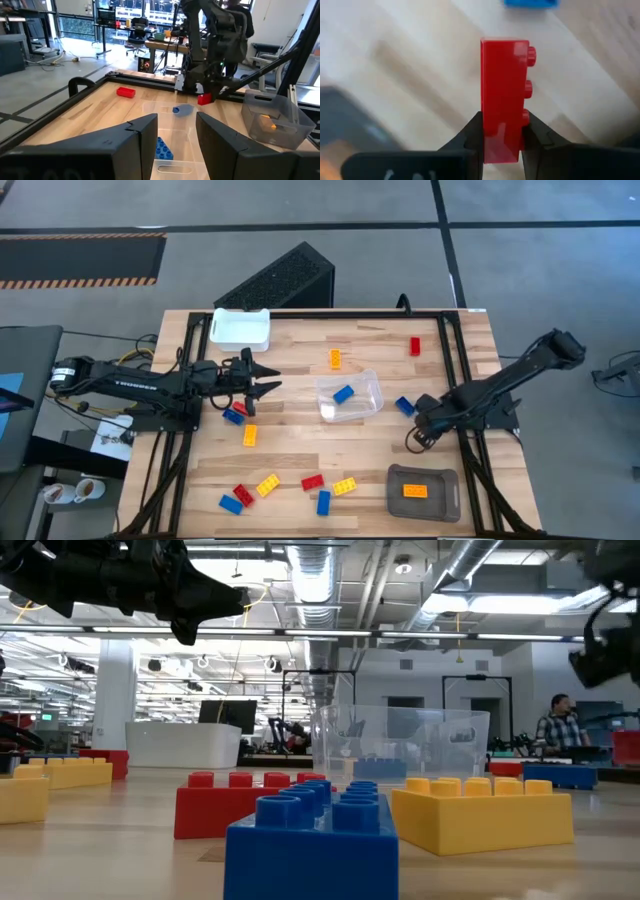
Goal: Sort & place blocks by color
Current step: Put the red game piece into the white bin
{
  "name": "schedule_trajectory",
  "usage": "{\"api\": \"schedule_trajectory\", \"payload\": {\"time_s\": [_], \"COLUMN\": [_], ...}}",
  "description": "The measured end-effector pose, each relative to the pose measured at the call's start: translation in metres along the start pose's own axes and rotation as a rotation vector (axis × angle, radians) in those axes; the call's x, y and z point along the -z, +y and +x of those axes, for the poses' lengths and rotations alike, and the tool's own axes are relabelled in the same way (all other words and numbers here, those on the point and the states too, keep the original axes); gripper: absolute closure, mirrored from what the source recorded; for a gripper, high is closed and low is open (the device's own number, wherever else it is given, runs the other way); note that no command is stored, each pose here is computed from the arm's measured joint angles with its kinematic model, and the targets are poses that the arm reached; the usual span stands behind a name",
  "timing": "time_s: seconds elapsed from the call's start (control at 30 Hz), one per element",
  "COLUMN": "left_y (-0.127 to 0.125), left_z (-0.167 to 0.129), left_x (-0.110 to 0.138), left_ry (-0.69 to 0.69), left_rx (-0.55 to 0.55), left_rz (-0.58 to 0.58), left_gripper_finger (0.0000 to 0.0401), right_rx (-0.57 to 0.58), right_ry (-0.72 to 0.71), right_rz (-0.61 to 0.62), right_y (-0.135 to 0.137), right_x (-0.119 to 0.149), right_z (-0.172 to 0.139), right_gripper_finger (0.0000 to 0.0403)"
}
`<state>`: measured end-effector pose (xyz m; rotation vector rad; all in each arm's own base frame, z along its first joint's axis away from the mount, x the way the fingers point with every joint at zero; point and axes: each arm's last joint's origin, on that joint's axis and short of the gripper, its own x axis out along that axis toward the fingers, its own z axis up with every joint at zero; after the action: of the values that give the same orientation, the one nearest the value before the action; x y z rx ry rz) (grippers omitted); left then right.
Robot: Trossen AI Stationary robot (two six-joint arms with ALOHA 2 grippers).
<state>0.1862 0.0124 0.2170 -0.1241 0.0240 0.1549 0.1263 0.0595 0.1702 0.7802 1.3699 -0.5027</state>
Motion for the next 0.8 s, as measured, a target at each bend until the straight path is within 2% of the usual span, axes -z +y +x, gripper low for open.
{"api": "schedule_trajectory", "payload": {"time_s": [0.17,0.3,0.47,0.6,0.8], "left_y": [0.0,0.0,-0.008,-0.01,-0.013], "left_z": [0.0,0.003,0.015,0.028,0.055], "left_x": [0.0,0.003,0.01,0.014,0.014], "left_ry": [0.0,0.015,0.017,-0.015,-0.002], "left_rx": [0.0,0.01,0.161,0.173,0.167], "left_rz": [-0.037,-0.044,-0.028,-0.019,-0.027], "left_gripper_finger": [0.0279,0.0279,0.0269,0.0245,0.0178], "right_rx": [-0.124,-0.255,-0.37,-0.378,-0.318], "right_ry": [-0.186,-0.431,-0.747,-0.925,-1.127], "right_rz": [-0.06,-0.193,-0.385,-0.483,-0.512], "right_y": [0.016,0.035,0.058,0.065,0.069], "right_x": [0.0,-0.007,-0.027,-0.044,-0.074], "right_z": [-0.031,-0.052,-0.071,-0.082,-0.09], "right_gripper_finger": [0.0318,0.0318,0.0318,0.0318,0.0318]}}
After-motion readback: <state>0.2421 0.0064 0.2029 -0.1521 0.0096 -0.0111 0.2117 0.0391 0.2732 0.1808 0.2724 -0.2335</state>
